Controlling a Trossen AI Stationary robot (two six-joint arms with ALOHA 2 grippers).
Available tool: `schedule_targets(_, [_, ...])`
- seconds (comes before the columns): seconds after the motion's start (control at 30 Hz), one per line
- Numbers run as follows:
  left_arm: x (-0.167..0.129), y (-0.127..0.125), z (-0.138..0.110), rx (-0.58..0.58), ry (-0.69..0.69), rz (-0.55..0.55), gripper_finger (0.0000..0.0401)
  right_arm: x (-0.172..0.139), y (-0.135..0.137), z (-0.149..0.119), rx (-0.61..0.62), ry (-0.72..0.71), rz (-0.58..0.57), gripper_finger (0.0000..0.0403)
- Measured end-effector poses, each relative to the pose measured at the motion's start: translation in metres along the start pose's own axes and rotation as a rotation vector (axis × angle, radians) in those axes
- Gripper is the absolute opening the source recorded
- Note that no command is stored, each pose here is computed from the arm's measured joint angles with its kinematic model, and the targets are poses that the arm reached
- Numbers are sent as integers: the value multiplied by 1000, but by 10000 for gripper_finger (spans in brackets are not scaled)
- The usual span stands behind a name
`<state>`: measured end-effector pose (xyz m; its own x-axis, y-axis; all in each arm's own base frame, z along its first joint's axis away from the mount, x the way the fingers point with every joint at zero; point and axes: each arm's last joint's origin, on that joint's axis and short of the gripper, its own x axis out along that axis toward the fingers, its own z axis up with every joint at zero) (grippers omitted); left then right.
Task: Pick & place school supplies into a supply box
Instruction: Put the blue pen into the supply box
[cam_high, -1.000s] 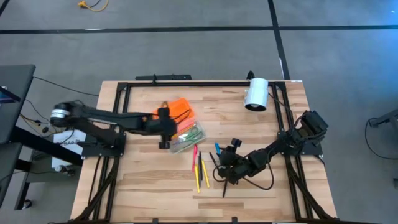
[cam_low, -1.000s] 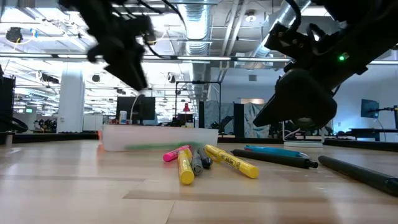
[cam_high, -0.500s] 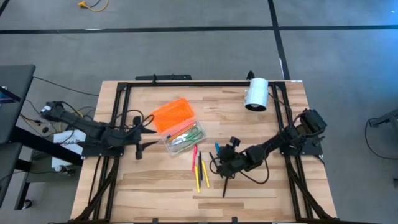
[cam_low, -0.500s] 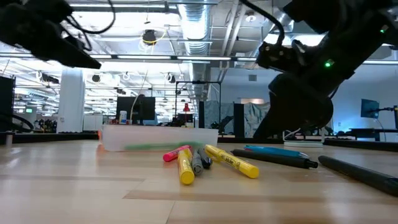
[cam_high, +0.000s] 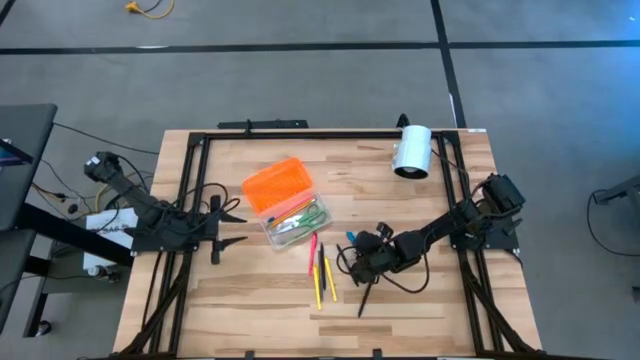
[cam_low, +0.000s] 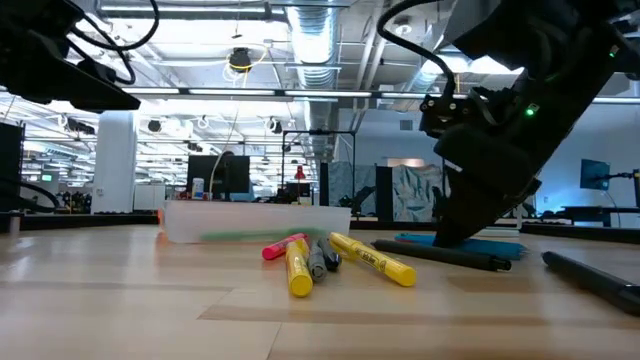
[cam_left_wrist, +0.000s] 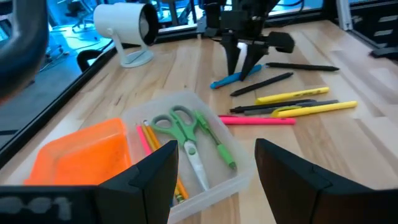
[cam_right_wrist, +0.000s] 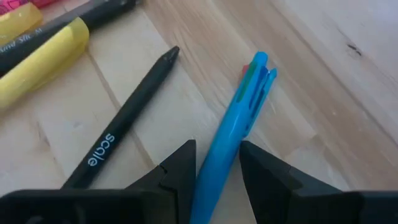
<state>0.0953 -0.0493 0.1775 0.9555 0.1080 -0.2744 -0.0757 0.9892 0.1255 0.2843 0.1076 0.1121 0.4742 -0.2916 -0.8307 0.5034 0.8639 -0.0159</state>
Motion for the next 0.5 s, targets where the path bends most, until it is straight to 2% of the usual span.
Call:
schedule_targets(0.23, [-3,-5,0,-25,-12,-45,204,0,-6,0,-55,31,-40,109])
schedule_targets(0.5, [-5,-6,0,-51,-13,-61,204,4,-15,5,-220,61,-70,31])
